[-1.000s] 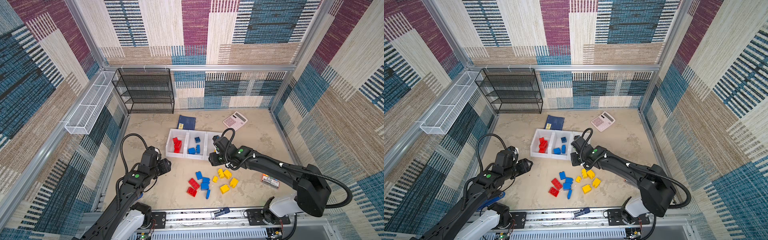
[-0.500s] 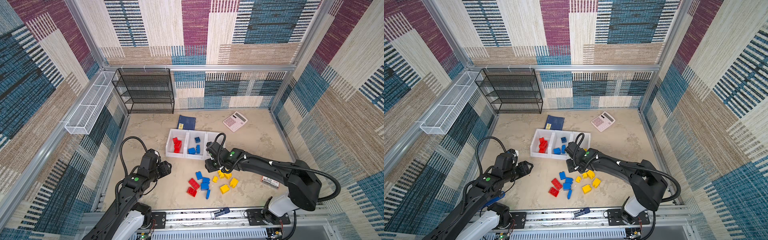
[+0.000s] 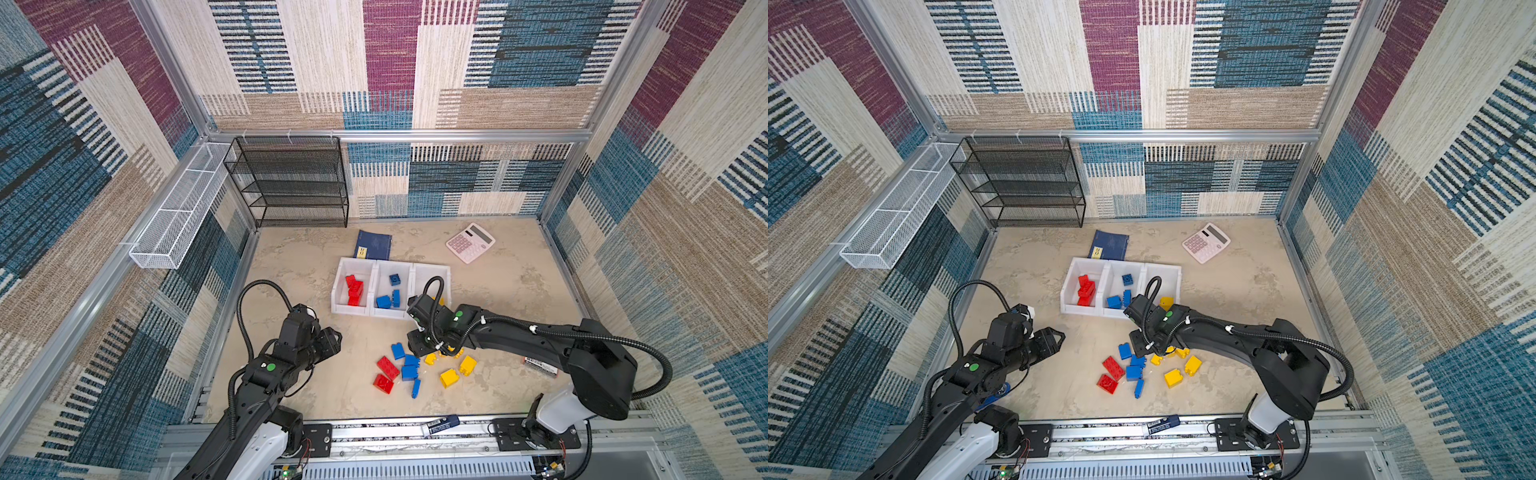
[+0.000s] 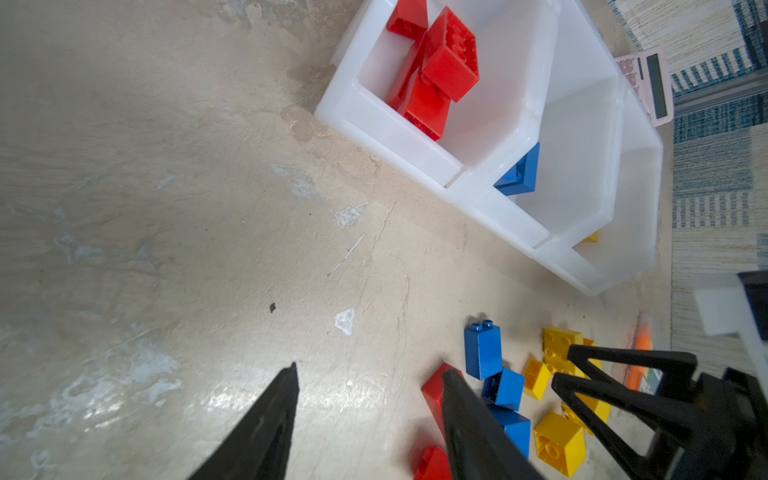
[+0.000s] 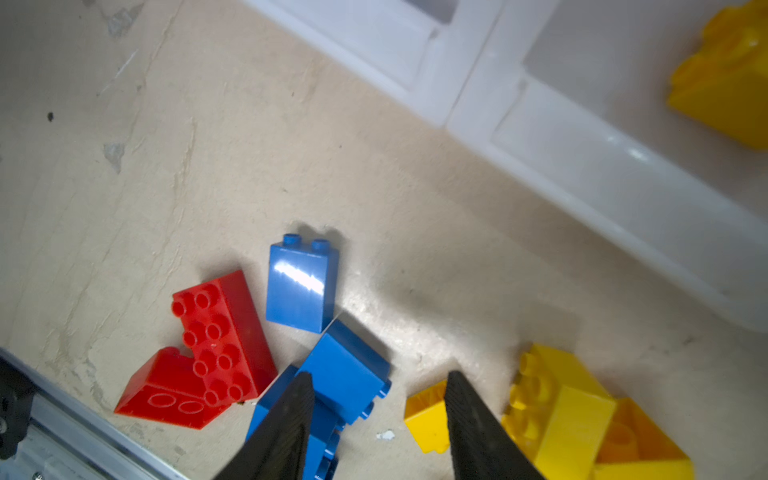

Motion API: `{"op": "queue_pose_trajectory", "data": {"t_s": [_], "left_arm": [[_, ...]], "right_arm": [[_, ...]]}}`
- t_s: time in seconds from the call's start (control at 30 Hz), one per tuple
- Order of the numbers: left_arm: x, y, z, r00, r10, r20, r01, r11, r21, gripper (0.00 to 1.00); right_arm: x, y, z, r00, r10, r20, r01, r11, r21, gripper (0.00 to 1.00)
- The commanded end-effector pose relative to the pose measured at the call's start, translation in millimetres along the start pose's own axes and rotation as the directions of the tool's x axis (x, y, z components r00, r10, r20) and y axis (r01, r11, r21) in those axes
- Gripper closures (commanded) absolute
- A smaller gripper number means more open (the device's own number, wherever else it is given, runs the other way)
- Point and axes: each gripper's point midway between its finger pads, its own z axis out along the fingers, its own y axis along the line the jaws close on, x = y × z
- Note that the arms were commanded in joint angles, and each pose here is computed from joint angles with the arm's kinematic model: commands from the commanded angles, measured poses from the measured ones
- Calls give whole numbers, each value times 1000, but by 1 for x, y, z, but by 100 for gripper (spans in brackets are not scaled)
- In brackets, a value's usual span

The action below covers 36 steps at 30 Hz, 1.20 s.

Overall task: Sort the legos into containers by color
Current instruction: 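Grasp a blue brick from the pile with the right gripper while the left withdraws, then carry the blue brick over the middle compartment with the right gripper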

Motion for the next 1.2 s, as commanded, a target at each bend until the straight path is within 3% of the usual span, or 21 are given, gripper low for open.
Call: {"op": "queue_pose_trajectory", "data": {"t_s": [0.0,0.23,0.67,0.83,0.93,1.03,1.17], "left_arm": [[-1,4,1,999,-33,10,33,999,-17,41],[0,4,-2,999,-31,16,32,999,-15,41],[6,10,-1,999,-38,12,38,999,-17,41],[7,11,-1,999,-40,13,40,999,-16,41],[6,10,-2,999,-39,16,39,999,-15,41],[7,11,-2,999,-38,15,38,999,-16,41],[9,13,-1,999,-39,10,39,999,-19,42]], "right_arm": [[-10,19,3,1000,-18,22,19,998,-54,45],[-14,45,25,995,-96,-19,94,994,-53,45],[-2,34,55,989,-111,-101,116,992,46,51],[-4,31,58,989,-112,-99,119,991,66,62],[-4,29,59,986,-132,-105,140,987,77,64],[-14,30,51,984,-160,-82,166,983,82,65],[-54,37,23,983,-183,19,182,982,52,66]]}}
